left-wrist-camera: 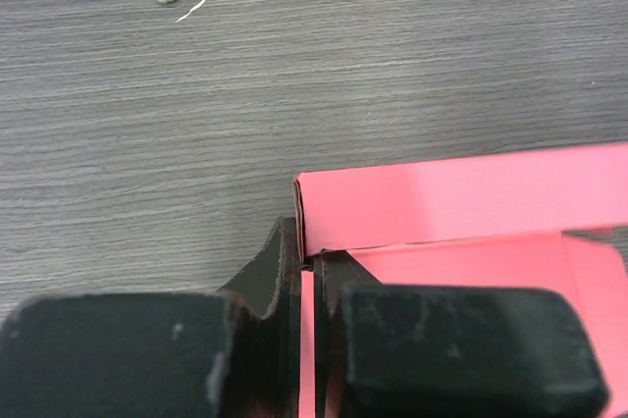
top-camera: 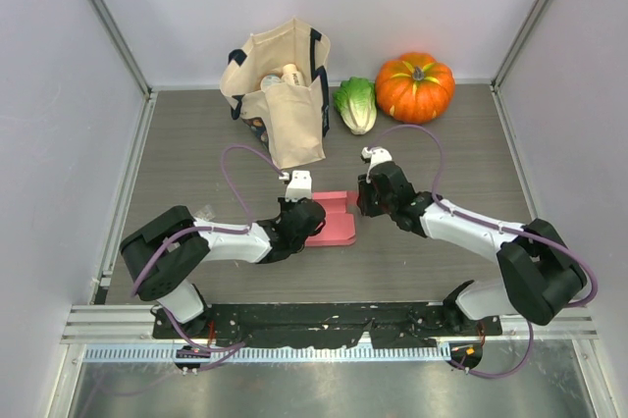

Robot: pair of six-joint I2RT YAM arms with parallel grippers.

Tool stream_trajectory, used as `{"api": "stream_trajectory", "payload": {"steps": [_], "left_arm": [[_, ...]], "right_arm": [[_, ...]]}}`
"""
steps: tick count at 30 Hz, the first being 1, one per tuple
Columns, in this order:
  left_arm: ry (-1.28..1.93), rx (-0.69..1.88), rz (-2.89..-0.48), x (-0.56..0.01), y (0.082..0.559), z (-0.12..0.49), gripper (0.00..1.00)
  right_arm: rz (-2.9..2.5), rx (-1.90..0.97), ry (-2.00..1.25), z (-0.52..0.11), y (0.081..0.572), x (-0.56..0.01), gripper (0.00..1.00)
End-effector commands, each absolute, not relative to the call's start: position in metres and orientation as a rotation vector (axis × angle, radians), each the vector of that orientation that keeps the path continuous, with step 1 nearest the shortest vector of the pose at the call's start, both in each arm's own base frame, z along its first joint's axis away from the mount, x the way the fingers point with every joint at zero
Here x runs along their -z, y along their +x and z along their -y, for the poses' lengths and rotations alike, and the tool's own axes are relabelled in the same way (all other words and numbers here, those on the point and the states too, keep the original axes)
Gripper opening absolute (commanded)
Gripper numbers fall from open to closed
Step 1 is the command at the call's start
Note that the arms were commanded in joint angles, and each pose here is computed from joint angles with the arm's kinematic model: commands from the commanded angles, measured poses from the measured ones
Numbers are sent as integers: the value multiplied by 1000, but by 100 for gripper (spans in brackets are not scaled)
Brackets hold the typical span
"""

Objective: Fold the paper box

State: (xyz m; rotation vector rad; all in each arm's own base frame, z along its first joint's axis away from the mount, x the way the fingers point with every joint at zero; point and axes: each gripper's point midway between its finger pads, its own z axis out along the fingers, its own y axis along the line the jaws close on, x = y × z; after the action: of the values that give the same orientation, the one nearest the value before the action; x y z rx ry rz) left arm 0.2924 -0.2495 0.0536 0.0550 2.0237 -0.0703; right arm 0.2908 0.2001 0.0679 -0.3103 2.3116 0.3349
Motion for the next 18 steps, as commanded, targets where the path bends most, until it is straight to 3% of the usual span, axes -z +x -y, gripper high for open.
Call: {"api": "stream_trajectory", "payload": {"steps": [1,7,14,18], "left_arm": [[38,100,-1980,-69,295,254,0],[39,106,-1980,-69,297,259,0],[44,110,-1970,-72,295,265,0],[45,102,-1968,-72,295,264,0]], "right_arm": [[-2192,-455,-346,-232,302,-93,22],[-2226,-479,-255,-242,288,-100,1],[-2310,-492,-63,-243,282,-108,1],[-2300,-374,-153,-244,287,-112,1]]}}
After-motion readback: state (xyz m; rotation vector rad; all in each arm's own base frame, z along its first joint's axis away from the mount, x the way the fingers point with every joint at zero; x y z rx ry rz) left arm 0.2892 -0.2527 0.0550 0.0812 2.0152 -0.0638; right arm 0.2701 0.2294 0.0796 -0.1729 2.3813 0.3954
